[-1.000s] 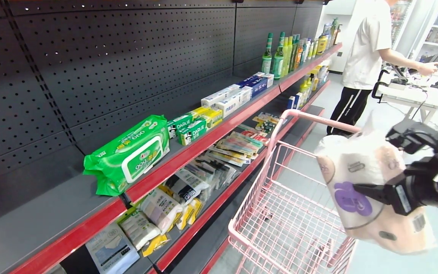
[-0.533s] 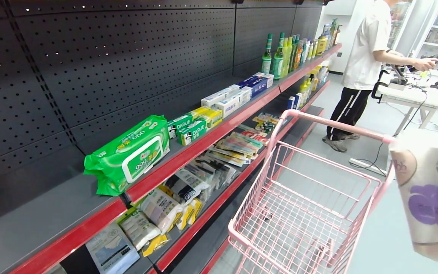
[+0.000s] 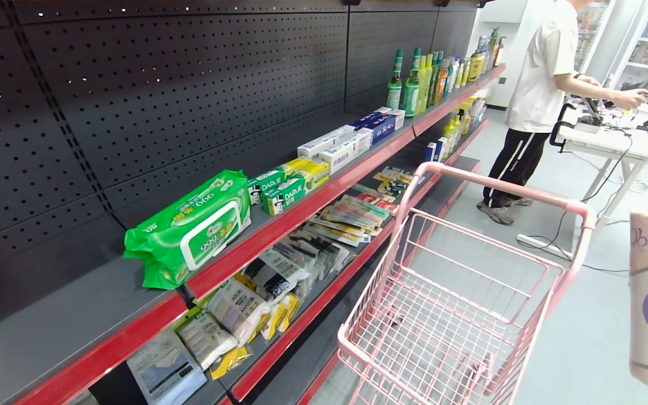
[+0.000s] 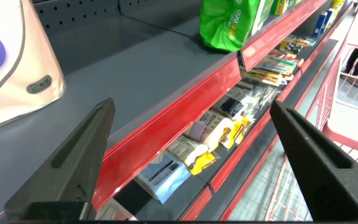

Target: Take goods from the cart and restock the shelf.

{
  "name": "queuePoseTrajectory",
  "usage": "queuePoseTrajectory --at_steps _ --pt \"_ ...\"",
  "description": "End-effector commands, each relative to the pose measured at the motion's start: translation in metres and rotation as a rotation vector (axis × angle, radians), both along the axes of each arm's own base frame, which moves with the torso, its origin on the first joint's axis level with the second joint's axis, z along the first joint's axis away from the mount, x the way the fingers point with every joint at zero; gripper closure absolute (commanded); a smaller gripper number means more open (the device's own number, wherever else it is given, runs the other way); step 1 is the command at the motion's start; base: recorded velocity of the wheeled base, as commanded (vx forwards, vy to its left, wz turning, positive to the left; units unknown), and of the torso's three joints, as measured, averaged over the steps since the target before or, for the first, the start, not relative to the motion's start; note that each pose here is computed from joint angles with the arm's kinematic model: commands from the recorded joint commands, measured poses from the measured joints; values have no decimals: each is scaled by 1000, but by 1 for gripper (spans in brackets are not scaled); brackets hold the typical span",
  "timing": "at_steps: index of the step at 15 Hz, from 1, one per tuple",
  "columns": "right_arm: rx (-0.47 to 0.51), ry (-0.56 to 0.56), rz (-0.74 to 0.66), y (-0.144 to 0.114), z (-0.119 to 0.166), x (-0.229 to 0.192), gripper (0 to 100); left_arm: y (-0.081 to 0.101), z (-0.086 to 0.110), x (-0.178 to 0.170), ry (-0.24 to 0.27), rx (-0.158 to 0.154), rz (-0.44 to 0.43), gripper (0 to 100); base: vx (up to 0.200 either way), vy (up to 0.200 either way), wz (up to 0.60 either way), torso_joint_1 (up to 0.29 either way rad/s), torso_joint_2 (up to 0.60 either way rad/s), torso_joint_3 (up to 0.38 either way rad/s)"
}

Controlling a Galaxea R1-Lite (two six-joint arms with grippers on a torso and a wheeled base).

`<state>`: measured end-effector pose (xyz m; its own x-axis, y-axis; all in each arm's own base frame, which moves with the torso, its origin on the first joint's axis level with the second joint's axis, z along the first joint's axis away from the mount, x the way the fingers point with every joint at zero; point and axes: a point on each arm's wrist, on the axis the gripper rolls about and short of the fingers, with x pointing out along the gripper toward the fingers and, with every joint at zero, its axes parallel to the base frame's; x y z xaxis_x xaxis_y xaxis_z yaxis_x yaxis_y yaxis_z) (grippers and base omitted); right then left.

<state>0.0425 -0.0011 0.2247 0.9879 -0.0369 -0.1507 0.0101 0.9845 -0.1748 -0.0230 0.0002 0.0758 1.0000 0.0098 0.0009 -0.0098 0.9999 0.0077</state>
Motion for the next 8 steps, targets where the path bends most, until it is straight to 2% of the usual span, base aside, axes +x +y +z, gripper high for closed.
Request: queuePoseTrajectory --at_steps 1,8 --pt "-4 -21 1 0 2 -4 100 0 0 0 1 0 -1 0 0 0 0 0 0 0" --pt "-6 -15 13 0 0 -4 100 0 0 0 1 0 1 0 0 0 0 0 0 0"
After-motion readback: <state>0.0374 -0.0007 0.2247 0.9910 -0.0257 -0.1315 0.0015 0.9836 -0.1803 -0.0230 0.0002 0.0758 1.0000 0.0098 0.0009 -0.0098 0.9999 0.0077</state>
